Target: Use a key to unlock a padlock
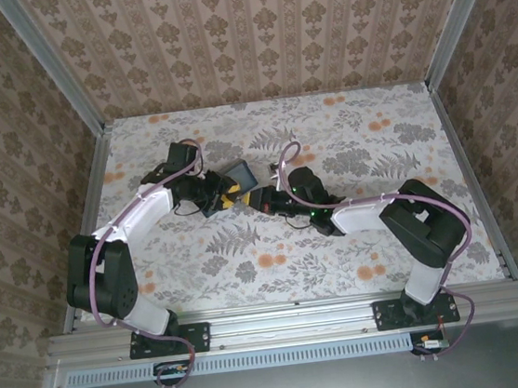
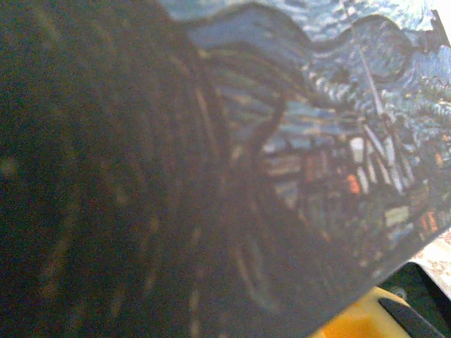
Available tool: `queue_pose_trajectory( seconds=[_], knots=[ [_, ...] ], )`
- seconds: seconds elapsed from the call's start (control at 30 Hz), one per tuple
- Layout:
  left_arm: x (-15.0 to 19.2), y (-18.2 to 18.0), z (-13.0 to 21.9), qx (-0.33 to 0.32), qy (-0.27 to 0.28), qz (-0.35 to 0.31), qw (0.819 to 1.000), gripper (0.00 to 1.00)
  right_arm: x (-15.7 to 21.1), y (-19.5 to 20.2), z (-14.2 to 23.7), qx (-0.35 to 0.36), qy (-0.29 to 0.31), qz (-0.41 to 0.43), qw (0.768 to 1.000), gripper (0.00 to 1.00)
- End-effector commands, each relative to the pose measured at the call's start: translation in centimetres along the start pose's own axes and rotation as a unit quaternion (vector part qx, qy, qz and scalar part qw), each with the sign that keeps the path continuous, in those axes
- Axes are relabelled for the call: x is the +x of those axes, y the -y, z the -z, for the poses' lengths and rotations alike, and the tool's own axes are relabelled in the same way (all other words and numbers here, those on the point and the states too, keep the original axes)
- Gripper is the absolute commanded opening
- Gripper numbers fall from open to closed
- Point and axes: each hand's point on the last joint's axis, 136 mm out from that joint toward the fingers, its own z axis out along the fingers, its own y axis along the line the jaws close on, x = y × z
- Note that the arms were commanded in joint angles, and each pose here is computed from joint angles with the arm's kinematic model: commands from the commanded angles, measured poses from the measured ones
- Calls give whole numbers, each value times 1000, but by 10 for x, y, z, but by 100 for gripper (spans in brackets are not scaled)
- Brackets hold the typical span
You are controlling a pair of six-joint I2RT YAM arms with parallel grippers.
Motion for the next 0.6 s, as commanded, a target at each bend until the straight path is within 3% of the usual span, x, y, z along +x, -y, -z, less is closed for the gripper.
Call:
queue_pose_trajectory(
  seconds=[0.0,0.23,0.33,0.4,0.57],
  knots=[
    [40,14,-2,27,-69,-19,997,0,-28,-43,-17,-66,39,16,997,0],
    [34,15,5,32,-49,-10,998,0,-20,-53,-24,-78,14,26,996,0],
    [19,3,19,25,-21,4,999,0,-16,-28,1,-30,1,57,998,21],
    [15,-1,24,25,-18,9,999,0,-13,-12,21,13,-9,101,995,29],
    [17,1,26,23,-22,7,999,0,-6,-2,47,97,-47,300,948,37]
  ],
)
